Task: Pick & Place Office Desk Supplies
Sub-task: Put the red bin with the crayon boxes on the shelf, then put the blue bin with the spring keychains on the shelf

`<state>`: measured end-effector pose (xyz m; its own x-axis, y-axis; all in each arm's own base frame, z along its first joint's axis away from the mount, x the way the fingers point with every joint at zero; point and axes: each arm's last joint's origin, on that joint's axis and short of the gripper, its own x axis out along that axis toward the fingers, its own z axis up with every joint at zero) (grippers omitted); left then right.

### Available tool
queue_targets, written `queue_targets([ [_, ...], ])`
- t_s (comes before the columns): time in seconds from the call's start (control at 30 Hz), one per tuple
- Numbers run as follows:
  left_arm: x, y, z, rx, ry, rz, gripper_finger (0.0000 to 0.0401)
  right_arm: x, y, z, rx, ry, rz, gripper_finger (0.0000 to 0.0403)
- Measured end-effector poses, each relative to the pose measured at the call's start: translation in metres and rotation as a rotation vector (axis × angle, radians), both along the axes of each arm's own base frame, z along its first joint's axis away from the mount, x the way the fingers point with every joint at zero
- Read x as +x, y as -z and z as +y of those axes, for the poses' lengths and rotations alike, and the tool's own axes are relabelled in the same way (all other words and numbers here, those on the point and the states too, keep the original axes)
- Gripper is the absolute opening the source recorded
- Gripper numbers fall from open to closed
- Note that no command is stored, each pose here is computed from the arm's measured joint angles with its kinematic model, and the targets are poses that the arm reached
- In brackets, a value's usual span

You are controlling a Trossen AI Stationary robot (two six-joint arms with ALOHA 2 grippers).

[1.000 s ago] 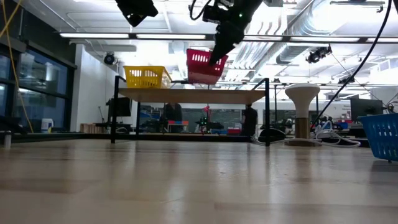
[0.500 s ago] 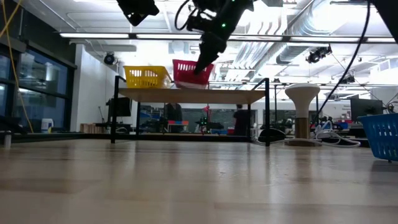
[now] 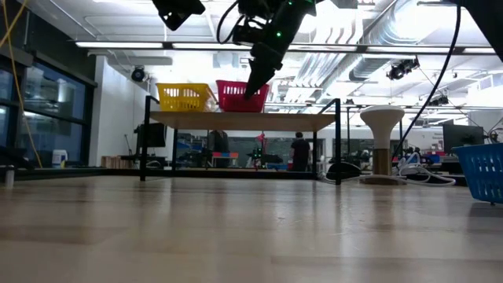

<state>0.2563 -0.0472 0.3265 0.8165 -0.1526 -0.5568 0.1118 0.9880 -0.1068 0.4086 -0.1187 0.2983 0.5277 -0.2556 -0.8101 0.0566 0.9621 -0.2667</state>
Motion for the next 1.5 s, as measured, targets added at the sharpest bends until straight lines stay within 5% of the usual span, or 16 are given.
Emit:
queue_targets([
  [0.7, 0.0, 0.0, 0.0, -0.001, 0.0, -0.003, 0.0083, 0.002, -0.006, 0.0, -0.073, -0.01, -0.027, 0.0088],
  [1.5, 0.001, -0.001, 0.0, -0.002, 0.0, -0.01, 0.0083, -0.058, -0.086, 0.05, -0.079, -0.079, -0.113, 0.009],
])
